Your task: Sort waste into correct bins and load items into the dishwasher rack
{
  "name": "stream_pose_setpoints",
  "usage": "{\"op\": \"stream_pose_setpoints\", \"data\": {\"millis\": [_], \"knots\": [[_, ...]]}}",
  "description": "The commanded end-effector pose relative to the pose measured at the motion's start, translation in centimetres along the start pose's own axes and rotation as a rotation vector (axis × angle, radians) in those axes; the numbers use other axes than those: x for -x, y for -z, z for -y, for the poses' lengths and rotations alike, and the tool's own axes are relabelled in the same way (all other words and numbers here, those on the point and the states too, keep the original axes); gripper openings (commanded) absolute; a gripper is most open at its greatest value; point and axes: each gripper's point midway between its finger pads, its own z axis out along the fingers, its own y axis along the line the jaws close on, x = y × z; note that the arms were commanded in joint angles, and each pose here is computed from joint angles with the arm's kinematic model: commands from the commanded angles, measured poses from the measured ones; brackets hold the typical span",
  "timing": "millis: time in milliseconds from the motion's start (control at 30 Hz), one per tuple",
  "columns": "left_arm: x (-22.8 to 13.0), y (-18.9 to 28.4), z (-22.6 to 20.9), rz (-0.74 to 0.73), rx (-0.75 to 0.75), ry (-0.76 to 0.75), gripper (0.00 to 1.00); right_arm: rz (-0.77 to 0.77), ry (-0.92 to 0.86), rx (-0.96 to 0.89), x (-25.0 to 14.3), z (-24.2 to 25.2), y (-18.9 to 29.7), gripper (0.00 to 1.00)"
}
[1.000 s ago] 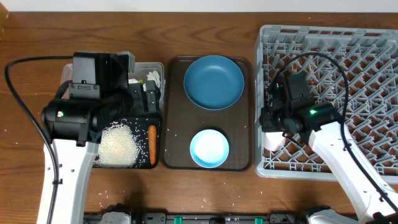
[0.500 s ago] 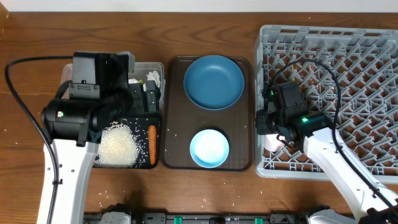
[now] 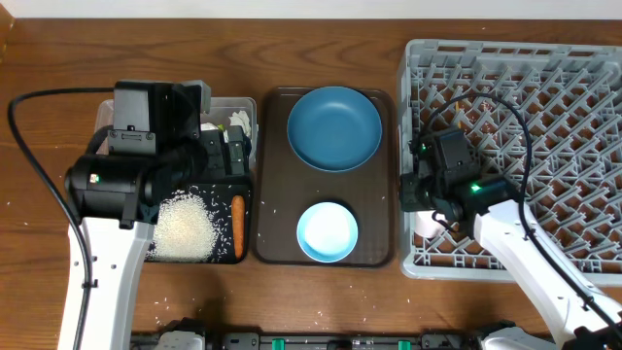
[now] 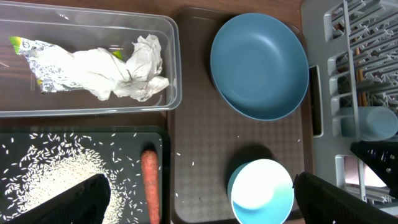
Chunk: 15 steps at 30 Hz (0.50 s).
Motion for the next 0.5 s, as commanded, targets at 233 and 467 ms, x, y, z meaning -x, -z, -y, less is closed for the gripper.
{"op": "stream_pose_setpoints", "data": {"millis": [233, 467], "knots": [[0.1, 0.0, -0.3, 0.002, 0.013, 0.006, 0.96, -0.027, -0.026, -0.122, -0.5, 4.3, 0.1, 0.03], [0.1, 0.0, -0.3, 0.002, 0.013, 0.006, 0.97, -0.018, -0.061, -0.145, -0.1, 6.3, 0.4, 0.03]]}}
